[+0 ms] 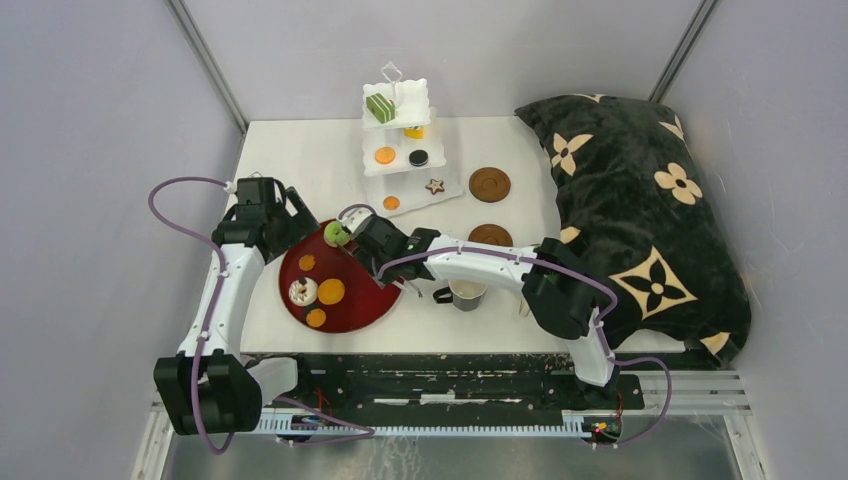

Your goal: Serve the afternoon tea

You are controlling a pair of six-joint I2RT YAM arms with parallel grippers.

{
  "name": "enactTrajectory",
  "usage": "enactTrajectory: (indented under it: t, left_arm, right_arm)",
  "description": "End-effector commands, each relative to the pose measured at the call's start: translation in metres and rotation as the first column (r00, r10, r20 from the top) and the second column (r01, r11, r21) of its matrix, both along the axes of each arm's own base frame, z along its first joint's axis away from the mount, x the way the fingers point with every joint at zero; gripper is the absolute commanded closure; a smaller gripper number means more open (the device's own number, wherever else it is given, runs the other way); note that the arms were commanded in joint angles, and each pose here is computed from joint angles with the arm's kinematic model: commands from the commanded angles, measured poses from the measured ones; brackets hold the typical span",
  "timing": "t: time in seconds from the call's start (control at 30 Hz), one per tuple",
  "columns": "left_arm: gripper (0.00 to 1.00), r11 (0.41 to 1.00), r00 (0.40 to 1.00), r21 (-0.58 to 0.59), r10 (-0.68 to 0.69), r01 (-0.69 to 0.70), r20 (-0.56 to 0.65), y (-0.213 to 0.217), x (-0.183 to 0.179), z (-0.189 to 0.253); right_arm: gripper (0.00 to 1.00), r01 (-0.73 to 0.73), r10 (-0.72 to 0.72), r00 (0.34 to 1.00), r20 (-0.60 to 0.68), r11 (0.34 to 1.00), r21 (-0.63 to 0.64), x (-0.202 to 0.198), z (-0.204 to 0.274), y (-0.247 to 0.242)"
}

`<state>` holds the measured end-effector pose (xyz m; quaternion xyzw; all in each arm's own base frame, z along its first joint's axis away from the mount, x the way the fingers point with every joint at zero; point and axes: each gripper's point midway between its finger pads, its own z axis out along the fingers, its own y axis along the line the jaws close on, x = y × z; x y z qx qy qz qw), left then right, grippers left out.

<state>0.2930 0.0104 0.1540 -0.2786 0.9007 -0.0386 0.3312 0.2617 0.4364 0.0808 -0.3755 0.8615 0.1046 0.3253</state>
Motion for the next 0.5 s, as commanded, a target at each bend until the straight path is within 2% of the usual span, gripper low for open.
enactTrajectory:
  t: [0.0,0.27,0.47]
  left_arm:
    - [0.0,1.0,0.998,0.028,0.004,-0.006,0.062,0.0061,0.0099,0.0184]
    - [0.0,1.0,0.998,0.03,0.003,-0.005,0.059,0.006,0.0087,0.0183]
    - [0.0,1.0,0.998,0.031,0.002,-0.004,0.058,0.0059,0.0072,0.0181]
  right_arm:
    - [0.52,0.008,-0.015,0.998,0.061,0.993,0.121,0.0163,0.0365,0.0246]
    - [0.64,0.006,-0.013,0.998,0.059,0.993,0.12,0.0161,0.0362,0.0248]
    - [0.79,0.002,-0.009,0.998,0.056,0.992,0.124,0.0144,0.0369,0.0242]
